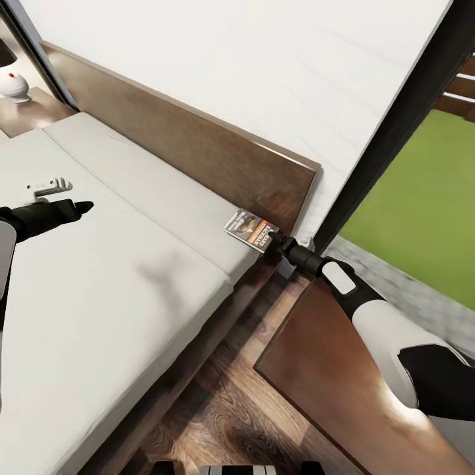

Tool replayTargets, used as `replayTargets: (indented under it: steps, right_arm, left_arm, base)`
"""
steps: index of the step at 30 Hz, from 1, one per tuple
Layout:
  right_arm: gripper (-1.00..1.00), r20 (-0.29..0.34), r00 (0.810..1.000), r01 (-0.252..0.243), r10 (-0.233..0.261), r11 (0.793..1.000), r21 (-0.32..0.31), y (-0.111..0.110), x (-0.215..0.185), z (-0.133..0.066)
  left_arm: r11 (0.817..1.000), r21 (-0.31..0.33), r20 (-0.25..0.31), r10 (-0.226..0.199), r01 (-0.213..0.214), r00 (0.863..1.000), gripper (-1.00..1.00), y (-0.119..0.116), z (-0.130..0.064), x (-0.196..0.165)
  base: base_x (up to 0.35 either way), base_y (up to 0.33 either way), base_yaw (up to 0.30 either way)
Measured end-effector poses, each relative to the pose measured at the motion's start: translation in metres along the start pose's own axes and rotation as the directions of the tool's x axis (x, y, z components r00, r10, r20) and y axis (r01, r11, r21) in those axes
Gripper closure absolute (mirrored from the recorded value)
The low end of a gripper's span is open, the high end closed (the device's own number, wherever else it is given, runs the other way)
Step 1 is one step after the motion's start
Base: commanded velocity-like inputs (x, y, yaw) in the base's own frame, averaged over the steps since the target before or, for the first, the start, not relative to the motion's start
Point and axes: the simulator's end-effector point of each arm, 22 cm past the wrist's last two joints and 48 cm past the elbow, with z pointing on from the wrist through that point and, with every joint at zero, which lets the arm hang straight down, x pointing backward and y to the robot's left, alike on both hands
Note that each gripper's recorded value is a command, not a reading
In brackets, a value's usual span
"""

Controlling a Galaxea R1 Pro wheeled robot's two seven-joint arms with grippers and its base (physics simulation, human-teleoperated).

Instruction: In the bedroom, move the book from the bed onto either nightstand, and place the two sandals side by side next to the bed.

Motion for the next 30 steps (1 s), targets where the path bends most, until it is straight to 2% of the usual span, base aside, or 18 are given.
replayTargets:
  steps: [10, 30]
  right_arm:
    - [-1.00, 0.000, 1.000, 0.000, 0.000, 1.000, 0.000, -0.014, 0.005, 0.004]
    - [-1.00, 0.003, 1.000, 0.003, -0.003, 1.000, -0.018, -0.010, 0.004, 0.004]
  left_arm:
    - [1.000, 0.000, 0.000, 0.000, 0.000, 1.000, -1.00, 0.001, 0.008, 0.013]
    - [1.000, 0.001, 0.000, 0.000, 0.000, 1.000, -1.00, 0.001, 0.008, 0.013]
  base:
    - [0.000, 0.000, 0.006]
    - [0.000, 0.000, 0.000]
